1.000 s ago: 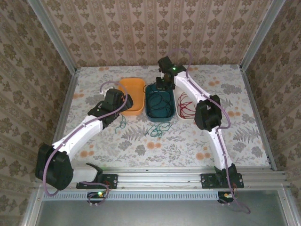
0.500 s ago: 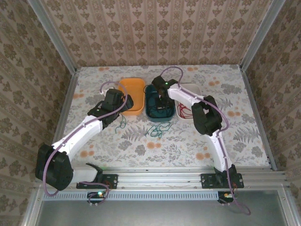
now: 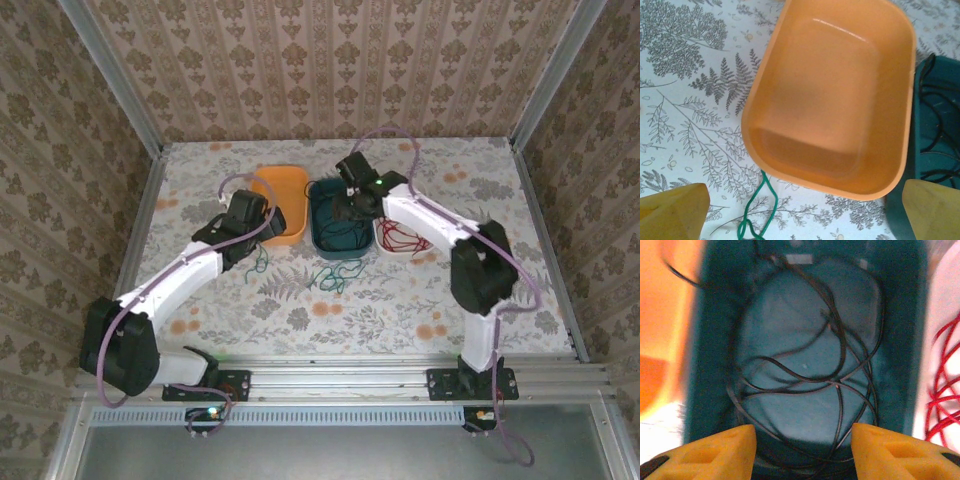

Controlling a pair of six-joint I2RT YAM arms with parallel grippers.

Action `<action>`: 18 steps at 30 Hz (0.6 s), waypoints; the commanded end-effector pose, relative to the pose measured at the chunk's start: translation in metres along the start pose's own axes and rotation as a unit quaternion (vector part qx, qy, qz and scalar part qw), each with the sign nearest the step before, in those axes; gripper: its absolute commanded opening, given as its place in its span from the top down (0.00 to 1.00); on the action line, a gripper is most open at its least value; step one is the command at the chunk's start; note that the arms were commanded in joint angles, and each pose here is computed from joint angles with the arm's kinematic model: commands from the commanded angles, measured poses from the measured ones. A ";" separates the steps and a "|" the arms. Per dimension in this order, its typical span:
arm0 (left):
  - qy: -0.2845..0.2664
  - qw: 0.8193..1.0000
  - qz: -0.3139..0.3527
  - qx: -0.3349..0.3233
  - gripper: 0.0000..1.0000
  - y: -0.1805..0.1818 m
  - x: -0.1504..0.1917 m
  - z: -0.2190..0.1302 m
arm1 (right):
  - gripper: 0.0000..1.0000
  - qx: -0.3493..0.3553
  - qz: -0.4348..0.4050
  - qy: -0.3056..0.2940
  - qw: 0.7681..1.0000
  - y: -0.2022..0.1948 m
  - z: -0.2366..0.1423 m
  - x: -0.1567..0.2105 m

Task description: Untangle the cables

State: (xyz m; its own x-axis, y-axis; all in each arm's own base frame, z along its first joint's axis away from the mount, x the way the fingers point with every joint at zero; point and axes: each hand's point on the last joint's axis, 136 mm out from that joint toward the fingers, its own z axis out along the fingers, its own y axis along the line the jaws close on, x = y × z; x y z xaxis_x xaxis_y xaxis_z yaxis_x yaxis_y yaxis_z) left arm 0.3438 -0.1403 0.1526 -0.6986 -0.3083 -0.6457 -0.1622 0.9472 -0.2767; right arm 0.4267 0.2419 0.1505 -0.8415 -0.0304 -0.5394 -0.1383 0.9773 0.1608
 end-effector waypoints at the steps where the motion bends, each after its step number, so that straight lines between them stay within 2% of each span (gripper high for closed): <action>1: 0.046 0.998 0.029 -0.031 0.00 0.018 0.025 0.005 | 0.43 -0.022 0.019 -0.080 0.996 0.006 -0.036 -0.029; 6: 0.095 0.994 0.036 -0.048 0.05 0.035 0.056 0.013 | 0.42 -0.045 0.026 -0.109 0.993 0.008 -0.069 -0.034; 12: 0.152 0.986 0.043 -0.053 0.23 0.046 0.091 0.023 | 0.42 -0.054 0.041 -0.111 0.992 0.000 -0.088 -0.017; 18: 0.167 0.983 0.054 -0.048 0.44 0.045 0.101 0.033 | 0.43 -0.046 0.050 -0.096 0.993 -0.012 -0.087 0.009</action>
State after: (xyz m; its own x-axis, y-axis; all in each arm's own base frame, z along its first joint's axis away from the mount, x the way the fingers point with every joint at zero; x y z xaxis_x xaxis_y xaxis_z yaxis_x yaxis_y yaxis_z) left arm 0.2916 -0.1298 0.0583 -0.8888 -0.1939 -0.4153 -0.1482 0.9790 -0.1401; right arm 0.3823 0.2140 0.2094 -0.7501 0.0816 -0.6563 -0.1276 0.9558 0.2647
